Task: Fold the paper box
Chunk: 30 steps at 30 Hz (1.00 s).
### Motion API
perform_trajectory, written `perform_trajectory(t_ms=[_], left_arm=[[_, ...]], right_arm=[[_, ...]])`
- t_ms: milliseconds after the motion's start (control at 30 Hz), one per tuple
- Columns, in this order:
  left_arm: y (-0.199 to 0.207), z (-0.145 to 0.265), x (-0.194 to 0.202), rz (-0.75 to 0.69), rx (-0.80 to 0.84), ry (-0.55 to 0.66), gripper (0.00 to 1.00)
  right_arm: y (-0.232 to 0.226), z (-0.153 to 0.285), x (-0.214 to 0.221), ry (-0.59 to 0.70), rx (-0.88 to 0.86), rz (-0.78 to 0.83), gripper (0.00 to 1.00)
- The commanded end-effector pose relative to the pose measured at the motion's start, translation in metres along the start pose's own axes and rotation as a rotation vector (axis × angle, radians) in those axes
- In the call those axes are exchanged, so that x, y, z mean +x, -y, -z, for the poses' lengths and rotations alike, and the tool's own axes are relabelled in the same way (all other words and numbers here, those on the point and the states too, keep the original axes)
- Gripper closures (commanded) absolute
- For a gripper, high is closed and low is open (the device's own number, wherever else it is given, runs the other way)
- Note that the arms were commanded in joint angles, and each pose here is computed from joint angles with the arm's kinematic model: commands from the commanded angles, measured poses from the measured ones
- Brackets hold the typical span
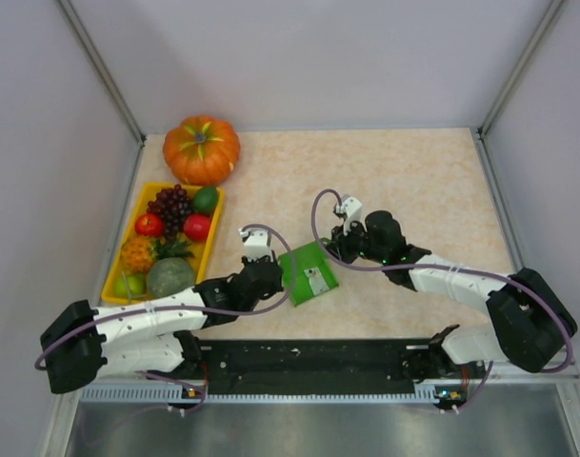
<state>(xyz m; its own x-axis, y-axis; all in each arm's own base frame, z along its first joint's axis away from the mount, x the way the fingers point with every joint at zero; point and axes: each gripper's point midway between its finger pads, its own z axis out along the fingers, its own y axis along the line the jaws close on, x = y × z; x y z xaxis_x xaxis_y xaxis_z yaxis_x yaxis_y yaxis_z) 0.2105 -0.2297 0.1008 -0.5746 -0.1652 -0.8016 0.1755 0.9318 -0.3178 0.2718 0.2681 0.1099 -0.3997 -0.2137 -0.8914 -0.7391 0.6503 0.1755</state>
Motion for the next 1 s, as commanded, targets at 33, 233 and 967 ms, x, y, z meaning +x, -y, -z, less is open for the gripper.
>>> perform_trajectory(t_ms=[33,233,967], left_arm=[[0.015,-0.001,-0.023,0.006,0.017,0.052,0.88],[0.014,-0.005,-0.027,-0.007,-0.001,0.072,0.99],[0.041,-0.047,-0.080,0.114,-0.063,0.355,1.00]], right_arm=[[-0.004,-0.007,-0.009,0.039,-0.039,0.023,0.76],[-0.004,0.000,-0.015,0.068,-0.021,-0.006,0.93],[0.021,0.032,-0.036,0.441,0.705,-0.245,1.00]])
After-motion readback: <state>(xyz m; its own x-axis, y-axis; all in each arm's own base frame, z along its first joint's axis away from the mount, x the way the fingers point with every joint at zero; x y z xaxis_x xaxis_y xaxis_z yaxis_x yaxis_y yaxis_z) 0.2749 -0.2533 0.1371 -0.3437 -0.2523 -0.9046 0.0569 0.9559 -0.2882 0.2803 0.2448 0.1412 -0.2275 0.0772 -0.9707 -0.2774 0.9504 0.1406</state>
